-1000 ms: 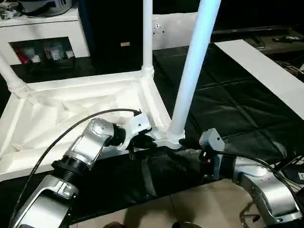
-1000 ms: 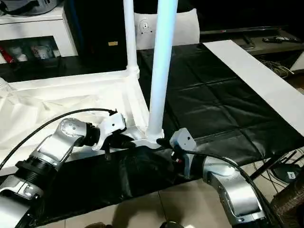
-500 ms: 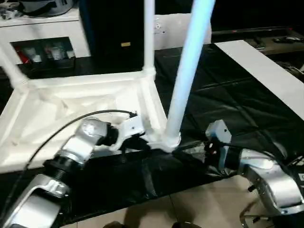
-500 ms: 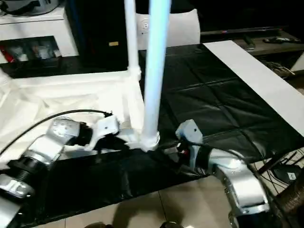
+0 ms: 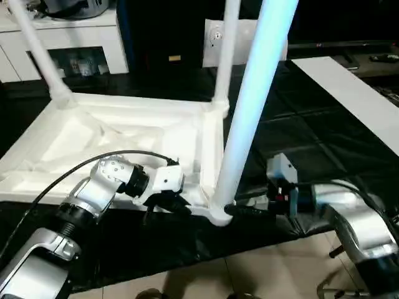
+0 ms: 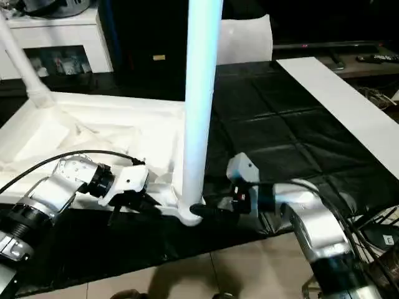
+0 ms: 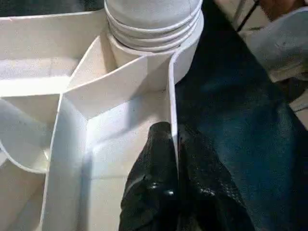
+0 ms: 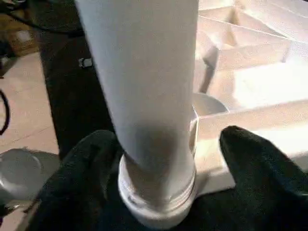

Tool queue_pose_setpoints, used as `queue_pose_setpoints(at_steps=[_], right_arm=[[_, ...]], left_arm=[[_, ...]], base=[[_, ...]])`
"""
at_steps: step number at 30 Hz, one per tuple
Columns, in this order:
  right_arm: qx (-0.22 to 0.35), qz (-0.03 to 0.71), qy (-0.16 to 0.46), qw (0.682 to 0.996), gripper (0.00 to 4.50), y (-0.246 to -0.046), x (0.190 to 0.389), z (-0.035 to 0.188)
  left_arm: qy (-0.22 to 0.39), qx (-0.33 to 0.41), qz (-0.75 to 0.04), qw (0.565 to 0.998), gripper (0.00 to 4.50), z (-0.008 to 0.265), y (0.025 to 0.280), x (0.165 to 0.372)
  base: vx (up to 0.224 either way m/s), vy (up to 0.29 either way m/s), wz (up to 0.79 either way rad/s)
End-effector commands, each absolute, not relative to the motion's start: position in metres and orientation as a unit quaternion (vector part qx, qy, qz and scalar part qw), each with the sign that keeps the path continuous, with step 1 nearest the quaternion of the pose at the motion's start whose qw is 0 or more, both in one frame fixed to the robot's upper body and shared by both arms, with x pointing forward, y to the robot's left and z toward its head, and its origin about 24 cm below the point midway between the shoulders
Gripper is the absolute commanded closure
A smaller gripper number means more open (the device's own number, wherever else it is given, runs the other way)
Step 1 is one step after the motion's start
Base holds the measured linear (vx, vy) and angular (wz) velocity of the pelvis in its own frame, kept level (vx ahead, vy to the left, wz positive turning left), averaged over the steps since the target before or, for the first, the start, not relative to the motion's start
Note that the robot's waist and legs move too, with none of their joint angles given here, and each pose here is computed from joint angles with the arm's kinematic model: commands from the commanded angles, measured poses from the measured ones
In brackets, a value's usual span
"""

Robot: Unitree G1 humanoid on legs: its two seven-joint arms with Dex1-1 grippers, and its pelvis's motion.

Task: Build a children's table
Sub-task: Rotate leg to tighten

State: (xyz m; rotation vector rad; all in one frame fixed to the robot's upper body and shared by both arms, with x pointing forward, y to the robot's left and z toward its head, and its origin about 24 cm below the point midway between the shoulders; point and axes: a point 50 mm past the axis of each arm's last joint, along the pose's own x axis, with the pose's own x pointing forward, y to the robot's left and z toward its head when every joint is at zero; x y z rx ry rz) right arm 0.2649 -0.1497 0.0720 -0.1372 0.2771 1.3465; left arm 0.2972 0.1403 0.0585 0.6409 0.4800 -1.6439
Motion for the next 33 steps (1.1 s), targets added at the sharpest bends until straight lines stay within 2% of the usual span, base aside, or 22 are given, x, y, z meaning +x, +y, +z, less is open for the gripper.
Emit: queue_pose_setpoints(at_steps=[1, 5, 7, 17, 23, 26, 28, 29, 32, 33], right_arm=[[-0.066, 0.641, 0.125, 0.755, 1.21, -0.147, 0.267, 0.075], [-0.069, 0.673, 0.134, 0.724, 1.30, -0.141, 0.269, 0.074], [-0.070, 0.682, 0.140, 0.714, 1.61, -0.139, 0.270, 0.073], [-0.068, 0.700, 0.147, 0.696, 2.39, -0.135, 0.272, 0.070], [-0.060, 0.703, 0.150, 0.693, 2.52, -0.133, 0.269, 0.067], [-0.034, 0.692, 0.156, 0.704, 2.52, -0.130, 0.261, 0.064], [-0.020, 0.666, 0.155, 0.730, 2.53, -0.125, 0.259, 0.061], [-0.018, 0.663, 0.155, 0.732, 2.54, -0.124, 0.259, 0.061], [-0.020, 0.616, 0.162, 0.770, 2.54, -0.116, 0.262, 0.054], [-0.021, 0.573, 0.174, 0.801, 2.54, -0.108, 0.266, 0.047]], left_arm=[[0.208, 0.299, -0.741, 0.564, 4.50, 0.058, 0.130, 0.292], [0.205, 0.305, -0.748, 0.553, 4.50, 0.060, 0.128, 0.292], [0.204, 0.308, -0.750, 0.549, 4.50, 0.060, 0.127, 0.292], [0.205, 0.313, -0.748, 0.548, 4.50, 0.058, 0.128, 0.292], [0.207, 0.314, -0.735, 0.564, 4.50, 0.056, 0.130, 0.295], [0.208, 0.290, -0.710, 0.607, 4.50, 0.055, 0.128, 0.299], [0.218, 0.279, -0.685, 0.637, 4.50, 0.054, 0.126, 0.303], [0.219, 0.278, -0.683, 0.640, 4.50, 0.054, 0.126, 0.303], [0.218, 0.251, -0.663, 0.671, 4.50, 0.055, 0.119, 0.307], [0.213, 0.229, -0.648, 0.695, 4.50, 0.056, 0.109, 0.309]], base=[[0.000, 0.000, 0.00], [0.000, 0.000, 0.00], [0.000, 0.000, 0.00], [0.000, 0.000, 0.00], [0.000, 0.000, 0.00], [0.000, 0.000, 0.00], [0.000, 0.000, 0.00], [0.000, 0.000, 0.00], [0.000, 0.000, 0.00], [-0.055, 0.000, -0.04]])
